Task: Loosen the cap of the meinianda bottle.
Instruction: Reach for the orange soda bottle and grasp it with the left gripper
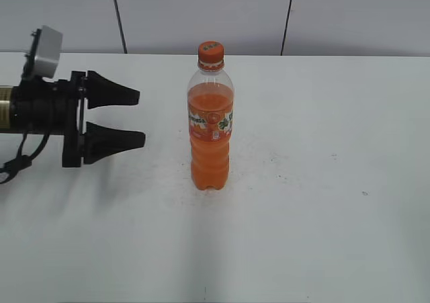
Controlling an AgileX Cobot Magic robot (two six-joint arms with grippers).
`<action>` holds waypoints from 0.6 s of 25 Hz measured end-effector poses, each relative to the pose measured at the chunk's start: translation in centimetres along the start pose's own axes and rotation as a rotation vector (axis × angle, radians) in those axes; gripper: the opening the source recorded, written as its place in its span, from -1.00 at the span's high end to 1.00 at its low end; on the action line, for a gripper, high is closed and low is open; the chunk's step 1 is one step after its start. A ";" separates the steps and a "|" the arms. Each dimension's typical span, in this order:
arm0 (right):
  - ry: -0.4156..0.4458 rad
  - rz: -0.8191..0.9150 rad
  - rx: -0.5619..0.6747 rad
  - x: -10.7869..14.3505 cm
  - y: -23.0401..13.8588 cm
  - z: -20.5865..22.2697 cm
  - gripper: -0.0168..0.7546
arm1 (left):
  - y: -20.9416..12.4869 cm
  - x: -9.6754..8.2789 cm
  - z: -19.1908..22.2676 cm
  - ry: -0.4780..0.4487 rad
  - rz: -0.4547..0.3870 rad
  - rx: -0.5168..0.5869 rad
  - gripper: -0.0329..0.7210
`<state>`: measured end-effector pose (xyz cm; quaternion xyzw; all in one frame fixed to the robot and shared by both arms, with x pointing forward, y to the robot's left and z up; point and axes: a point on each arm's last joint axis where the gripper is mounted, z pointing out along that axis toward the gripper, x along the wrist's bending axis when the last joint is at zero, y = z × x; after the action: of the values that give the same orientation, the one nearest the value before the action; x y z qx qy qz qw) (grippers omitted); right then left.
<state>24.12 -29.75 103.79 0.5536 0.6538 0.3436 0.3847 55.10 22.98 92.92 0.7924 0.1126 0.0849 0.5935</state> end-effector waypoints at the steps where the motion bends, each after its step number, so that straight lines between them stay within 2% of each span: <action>1: 0.000 0.000 0.000 0.0 0.0 0.0 -0.46 | 0.1 0.3 0.7 -0.024 0.013 0.004 -0.69; 7: 0.000 0.000 -0.001 0.0 0.0 0.0 -0.46 | 0.9 1.2 4.5 -0.129 0.058 0.004 -0.66; 15: 0.000 0.000 -0.001 0.0 0.0 0.0 -0.46 | 0.8 0.9 8.6 -0.230 0.071 0.004 -0.65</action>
<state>24.12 -29.75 103.80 0.5535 0.6536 0.3438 0.3850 58.35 15.06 91.24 0.8017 0.0159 0.0141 0.5974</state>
